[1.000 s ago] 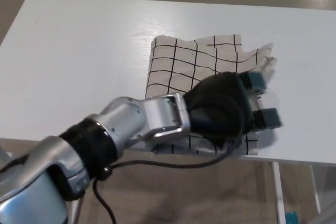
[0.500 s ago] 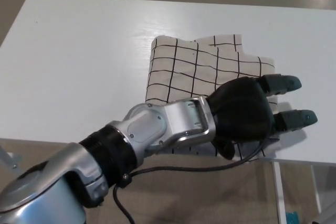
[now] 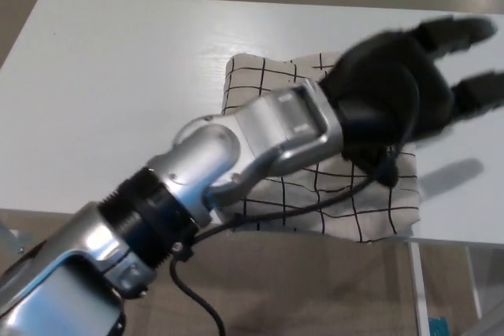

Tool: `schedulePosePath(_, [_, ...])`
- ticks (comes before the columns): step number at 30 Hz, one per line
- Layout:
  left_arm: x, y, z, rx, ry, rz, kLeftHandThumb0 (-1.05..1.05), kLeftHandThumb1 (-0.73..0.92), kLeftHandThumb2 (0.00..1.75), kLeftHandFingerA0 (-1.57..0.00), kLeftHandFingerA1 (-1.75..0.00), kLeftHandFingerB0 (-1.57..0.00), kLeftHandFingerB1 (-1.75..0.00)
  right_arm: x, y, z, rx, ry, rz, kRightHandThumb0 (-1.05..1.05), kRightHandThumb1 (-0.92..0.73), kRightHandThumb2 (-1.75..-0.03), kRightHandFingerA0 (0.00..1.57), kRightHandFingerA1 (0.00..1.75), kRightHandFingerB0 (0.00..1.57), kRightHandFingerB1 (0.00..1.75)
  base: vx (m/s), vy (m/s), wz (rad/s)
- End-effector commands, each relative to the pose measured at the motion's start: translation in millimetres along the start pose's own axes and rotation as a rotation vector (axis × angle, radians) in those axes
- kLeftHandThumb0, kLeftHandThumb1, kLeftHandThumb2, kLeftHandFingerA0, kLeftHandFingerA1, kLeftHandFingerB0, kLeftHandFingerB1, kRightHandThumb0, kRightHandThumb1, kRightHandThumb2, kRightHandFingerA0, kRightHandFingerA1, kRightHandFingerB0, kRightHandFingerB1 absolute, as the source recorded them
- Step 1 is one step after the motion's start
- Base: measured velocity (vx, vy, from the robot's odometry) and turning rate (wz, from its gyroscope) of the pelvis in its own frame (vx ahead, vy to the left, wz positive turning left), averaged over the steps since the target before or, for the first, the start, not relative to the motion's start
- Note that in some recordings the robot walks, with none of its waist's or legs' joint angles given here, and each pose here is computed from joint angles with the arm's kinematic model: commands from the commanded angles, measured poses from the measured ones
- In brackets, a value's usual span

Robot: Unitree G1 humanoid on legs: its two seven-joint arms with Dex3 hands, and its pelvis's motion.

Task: Use the left hand to fold a white towel with checkered patterns in half.

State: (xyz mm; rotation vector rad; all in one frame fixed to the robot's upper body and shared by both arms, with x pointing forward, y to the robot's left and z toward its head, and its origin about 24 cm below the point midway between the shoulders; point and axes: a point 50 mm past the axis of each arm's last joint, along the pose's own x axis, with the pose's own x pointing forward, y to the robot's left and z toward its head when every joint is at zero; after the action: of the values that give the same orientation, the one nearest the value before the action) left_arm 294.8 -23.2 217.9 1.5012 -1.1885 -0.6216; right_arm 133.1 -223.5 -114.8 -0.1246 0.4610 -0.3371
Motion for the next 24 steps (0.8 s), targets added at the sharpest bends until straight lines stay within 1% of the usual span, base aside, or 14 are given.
schedulePosePath(1, [-96,86,-1,-0.37,0.02,0.128,-0.66,0.39,0.85,-0.04,-0.16,-0.05,-0.41,-21,-13,-25,-0.02,0.101,0.012,-0.56,-0.79,-0.65,0.14,0.25,0.28,0.3,0.0,0.0,0.0])
schedulePosePath(3, [-115,90,3,-0.375,0.029,0.15,-0.82,0.42,0.68,-0.07,-0.2,-0.13,-0.36,-22,-15,-26,-0.032,0.11,0.016,-0.55,-0.8,-0.65,0.15,0.25,0.28,0.3,0.0,0.0,0.0])
schedulePosePath(4, [-128,91,7,-0.401,0.029,0.164,-0.75,0.43,0.76,-0.06,-0.26,-0.11,-0.39,-25,-16,-29,-0.049,0.117,0.017,-0.54,-0.8,-0.66,0.14,0.26,0.28,0.31,0.0,0.0,0.0])
schedulePosePath(5, [-135,92,9,-0.428,0.028,0.173,-0.35,0.16,0.81,0.0,-0.49,0.0,-0.47,-26,-16,-30,-0.059,0.118,0.015,-0.6,-0.64,-0.87,0.09,0.4,0.2,0.43,0.0,0.0,0.0])
schedulePosePath(10, [-179,92,29,-0.697,-0.025,0.195,-0.27,0.22,0.84,-0.11,-0.52,-0.11,-0.51,-26,-16,-29,-0.101,0.106,0.009,-0.6,-0.65,-0.88,0.12,0.4,0.21,0.43,0.0,0.0,0.0])
schedulePosePath(11, [-179,92,29,-0.697,-0.025,0.195,-0.27,0.22,0.84,-0.11,-0.52,-0.11,-0.51,-26,-16,-29,-0.101,0.106,0.009,-0.6,-0.65,-0.88,0.12,0.4,0.21,0.43,0.0,0.0,0.0])
schedulePosePath(12, [-188,89,35,-0.761,-0.034,0.197,-0.7,0.56,0.59,-0.33,-0.35,-0.31,-0.31,-25,-16,-28,-0.107,0.105,0.005,-0.6,-0.65,-0.88,0.13,0.4,0.22,0.43,0.0,0.0,0.0])
schedulePosePath(13, [-202,83,46,-0.869,-0.039,0.204,-0.72,0.51,0.91,-0.36,-0.51,-0.18,-0.4,-22,-15,-26,-0.114,0.106,0.0,-0.6,-0.65,-0.88,0.13,0.41,0.22,0.44,0.0,0.0,0.0])
schedulePosePath(14, [-207,80,50,-0.904,-0.042,0.211,-0.75,0.53,0.92,-0.39,-0.52,-0.2,-0.4,-20,-14,-25,-0.12,0.104,-0.002,-0.6,-0.65,-0.88,0.13,0.41,0.22,0.44,0.0,0.0,0.0])
schedulePosePath(16, [-213,76,55,-0.953,-0.045,0.22,-0.78,0.54,0.93,-0.42,-0.52,-0.22,-0.4,-18,-15,-24,-0.122,0.103,-0.002,-0.6,-0.65,-0.89,0.13,0.41,0.22,0.44,0.0,0.0,0.0])
schedulePosePath(17, [-217,74,58,-0.978,-0.044,0.226,-0.81,0.6,0.65,-0.44,-0.39,-0.37,-0.33,-17,-15,-24,-0.122,0.105,-0.002,-0.6,-0.65,-0.89,0.14,0.41,0.22,0.44,0.0,0.0,0.0])
schedulePosePath(18, [-221,73,62,-1.002,-0.041,0.23,-0.81,0.6,0.65,-0.44,-0.39,-0.37,-0.33,-18,-14,-25,-0.122,0.108,-0.002,-0.6,-0.65,-0.89,0.14,0.41,0.22,0.44,0.0,0.0,0.0])
schedulePosePath(20, [-235,72,68,-1.056,-0.011,0.198,-0.62,0.38,0.57,-0.44,-0.4,-0.4,-0.35,-18,-16,-26,-0.137,0.115,-0.001,-0.59,-0.65,-0.89,0.13,0.41,0.23,0.44,0.0,0.0,0.0])
schedulePosePath(24, [-255,71,70,-1.146,0.025,0.098,-0.63,0.38,0.69,-0.35,-0.43,-0.35,-0.4,-16,-17,-25,-0.148,0.112,-0.006,-0.59,-0.65,-0.88,0.14,0.41,0.23,0.44,0.0,0.0,0.0])
